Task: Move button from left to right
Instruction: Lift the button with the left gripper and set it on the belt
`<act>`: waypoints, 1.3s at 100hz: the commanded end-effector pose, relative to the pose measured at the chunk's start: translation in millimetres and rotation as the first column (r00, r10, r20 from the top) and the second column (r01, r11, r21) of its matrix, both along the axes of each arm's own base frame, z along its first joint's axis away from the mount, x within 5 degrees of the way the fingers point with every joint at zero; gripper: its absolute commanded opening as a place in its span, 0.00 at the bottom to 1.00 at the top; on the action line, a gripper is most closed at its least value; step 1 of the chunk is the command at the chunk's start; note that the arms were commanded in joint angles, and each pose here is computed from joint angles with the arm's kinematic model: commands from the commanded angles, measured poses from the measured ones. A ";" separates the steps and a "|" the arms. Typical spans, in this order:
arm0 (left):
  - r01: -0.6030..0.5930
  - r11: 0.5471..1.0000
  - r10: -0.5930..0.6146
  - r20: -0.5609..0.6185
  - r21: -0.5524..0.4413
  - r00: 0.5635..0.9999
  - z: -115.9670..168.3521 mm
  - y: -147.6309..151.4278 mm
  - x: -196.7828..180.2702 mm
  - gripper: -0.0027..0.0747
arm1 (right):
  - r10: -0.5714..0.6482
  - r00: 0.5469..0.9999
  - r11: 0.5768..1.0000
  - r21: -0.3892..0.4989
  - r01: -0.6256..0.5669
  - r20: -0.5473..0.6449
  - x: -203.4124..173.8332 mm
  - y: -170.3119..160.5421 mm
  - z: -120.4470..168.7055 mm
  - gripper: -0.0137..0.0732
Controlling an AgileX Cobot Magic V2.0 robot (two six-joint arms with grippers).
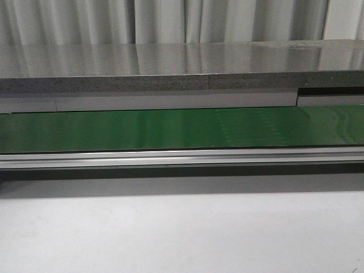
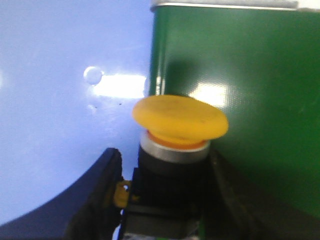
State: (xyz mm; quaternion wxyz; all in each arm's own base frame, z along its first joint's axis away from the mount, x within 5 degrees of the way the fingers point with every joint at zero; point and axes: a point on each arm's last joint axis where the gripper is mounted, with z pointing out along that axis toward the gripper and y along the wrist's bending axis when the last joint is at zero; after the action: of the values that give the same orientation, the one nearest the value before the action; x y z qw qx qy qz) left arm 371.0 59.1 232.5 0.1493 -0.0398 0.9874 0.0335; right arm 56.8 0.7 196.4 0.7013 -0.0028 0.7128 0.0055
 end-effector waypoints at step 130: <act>0.104 0.991 -0.077 0.284 -0.080 0.956 105.4 -27.8 -40.4 0.89 | -0.003 0.996 1.000 -0.008 0.004 0.094 -1.2 -0.2 12.9 0.08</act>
State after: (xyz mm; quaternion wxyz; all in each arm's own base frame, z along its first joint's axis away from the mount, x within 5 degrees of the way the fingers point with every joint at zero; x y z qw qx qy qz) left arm 342.4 36.5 298.3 0.2186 -0.0089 0.9755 -0.0232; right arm 56.8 0.7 196.4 0.7013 -0.0028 0.7128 0.0055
